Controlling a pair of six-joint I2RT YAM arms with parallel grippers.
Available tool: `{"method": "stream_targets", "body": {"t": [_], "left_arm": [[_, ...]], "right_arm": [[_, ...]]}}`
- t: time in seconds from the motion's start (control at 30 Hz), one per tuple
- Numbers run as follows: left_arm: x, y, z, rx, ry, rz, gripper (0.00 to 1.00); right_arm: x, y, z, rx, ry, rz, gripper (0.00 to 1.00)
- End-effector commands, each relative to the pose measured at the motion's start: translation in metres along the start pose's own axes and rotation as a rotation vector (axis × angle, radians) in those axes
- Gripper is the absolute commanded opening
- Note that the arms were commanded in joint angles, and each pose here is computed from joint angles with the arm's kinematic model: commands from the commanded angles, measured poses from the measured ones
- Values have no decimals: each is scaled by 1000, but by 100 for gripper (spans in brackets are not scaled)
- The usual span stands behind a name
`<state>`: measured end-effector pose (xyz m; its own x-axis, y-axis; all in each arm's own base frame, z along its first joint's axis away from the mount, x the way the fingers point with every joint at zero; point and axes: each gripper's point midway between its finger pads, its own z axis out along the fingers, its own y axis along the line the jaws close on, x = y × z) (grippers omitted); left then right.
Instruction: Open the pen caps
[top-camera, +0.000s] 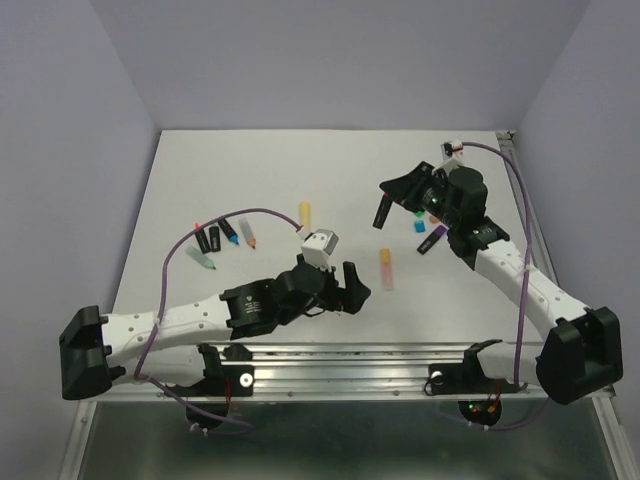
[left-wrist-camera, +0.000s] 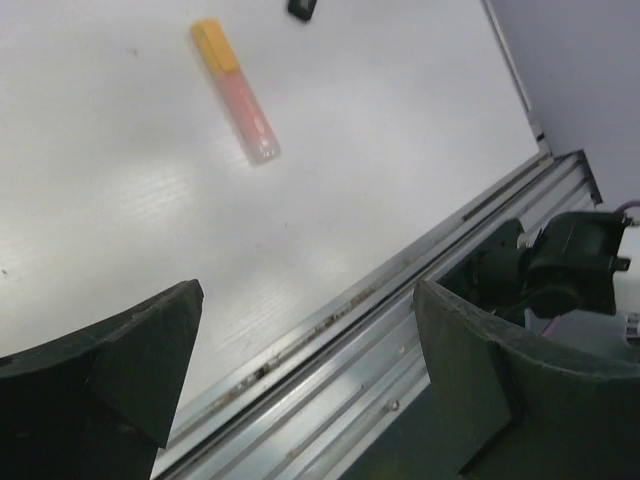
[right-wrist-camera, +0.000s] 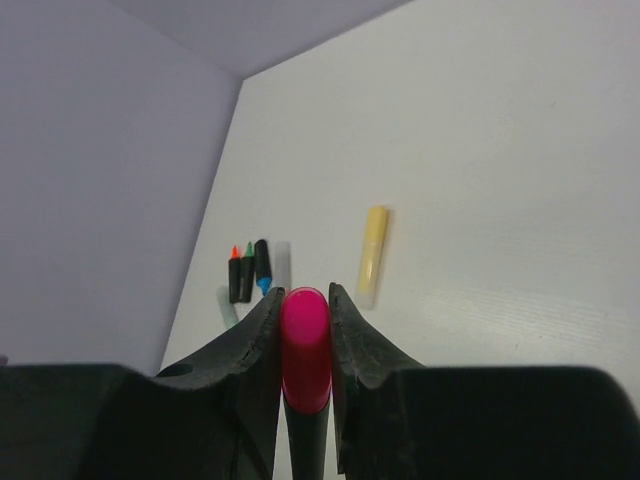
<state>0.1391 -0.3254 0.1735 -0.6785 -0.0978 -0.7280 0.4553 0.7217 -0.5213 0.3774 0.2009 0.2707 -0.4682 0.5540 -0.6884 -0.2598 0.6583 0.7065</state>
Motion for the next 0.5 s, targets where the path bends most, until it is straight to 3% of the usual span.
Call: {"method": "stream_targets", "body": {"t": [0.0,0.23,0.47], "left_arm": [[-56,-13,-10,51,-150,40,99],[-105,-32,-1,139,-248,93,99],[-112,-50,25,280,-206,95,99]], "right_arm": [[30,30,-26,-183,137,8,1],[56,49,-47,-304,224,87,1],[56,68,-59,-380,206,102,1]]}}
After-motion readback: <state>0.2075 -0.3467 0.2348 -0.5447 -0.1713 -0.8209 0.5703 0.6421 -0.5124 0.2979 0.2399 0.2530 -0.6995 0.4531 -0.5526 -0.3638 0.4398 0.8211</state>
